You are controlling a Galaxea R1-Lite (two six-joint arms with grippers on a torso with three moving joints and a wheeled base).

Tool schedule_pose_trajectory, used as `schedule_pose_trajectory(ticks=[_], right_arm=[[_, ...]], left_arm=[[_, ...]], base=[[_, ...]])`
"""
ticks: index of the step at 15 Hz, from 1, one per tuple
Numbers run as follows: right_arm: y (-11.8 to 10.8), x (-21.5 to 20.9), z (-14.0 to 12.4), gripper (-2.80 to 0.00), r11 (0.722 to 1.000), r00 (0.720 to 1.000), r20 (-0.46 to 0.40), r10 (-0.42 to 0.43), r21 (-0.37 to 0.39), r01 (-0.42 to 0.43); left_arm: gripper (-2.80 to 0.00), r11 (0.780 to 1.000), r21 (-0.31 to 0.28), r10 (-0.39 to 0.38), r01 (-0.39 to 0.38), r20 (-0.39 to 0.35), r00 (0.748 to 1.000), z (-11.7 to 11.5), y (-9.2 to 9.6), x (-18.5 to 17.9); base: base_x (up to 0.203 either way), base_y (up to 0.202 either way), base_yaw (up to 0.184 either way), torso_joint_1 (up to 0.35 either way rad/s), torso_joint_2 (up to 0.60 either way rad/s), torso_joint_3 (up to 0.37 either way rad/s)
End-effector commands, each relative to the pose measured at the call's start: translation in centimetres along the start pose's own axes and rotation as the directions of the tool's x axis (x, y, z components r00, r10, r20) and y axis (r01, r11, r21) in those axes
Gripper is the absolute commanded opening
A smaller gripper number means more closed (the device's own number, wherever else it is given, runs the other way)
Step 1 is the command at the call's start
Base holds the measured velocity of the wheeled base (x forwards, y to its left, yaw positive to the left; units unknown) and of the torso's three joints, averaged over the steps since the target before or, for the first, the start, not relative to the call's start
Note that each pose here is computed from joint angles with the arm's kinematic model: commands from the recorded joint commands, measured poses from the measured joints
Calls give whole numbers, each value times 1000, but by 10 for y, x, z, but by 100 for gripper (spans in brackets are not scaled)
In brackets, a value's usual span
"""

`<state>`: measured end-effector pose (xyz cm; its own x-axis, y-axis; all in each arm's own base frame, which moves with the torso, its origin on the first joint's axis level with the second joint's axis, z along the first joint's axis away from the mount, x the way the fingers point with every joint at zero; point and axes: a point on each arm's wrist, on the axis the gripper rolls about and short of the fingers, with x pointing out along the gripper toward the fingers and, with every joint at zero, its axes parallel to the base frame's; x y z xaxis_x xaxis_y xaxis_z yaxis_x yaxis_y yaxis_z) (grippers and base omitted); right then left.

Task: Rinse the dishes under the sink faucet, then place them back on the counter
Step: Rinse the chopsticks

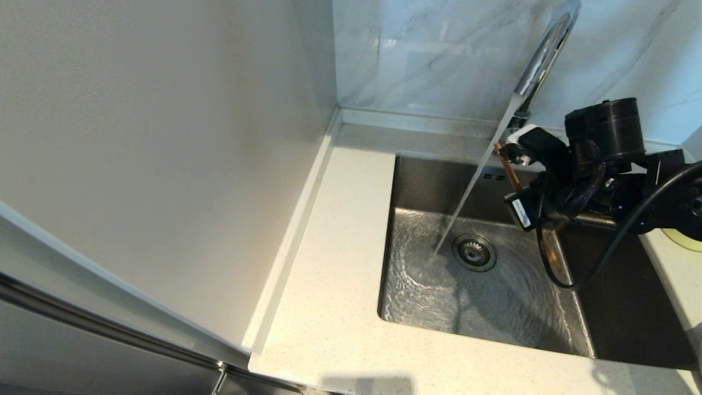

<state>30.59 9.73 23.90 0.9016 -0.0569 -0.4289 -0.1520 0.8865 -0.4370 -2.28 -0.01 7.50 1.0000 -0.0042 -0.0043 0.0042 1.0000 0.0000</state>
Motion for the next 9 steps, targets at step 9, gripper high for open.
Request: schedule_pose_trajectory(ticks=[9], right_arm=[[6,13,4,-280,1000,1000,-10,0,-9,0]], left_arm=[[-280,1000,0,1,-1,0,1000,0,0,0]], base=[[0,0,0,0,0,0]])
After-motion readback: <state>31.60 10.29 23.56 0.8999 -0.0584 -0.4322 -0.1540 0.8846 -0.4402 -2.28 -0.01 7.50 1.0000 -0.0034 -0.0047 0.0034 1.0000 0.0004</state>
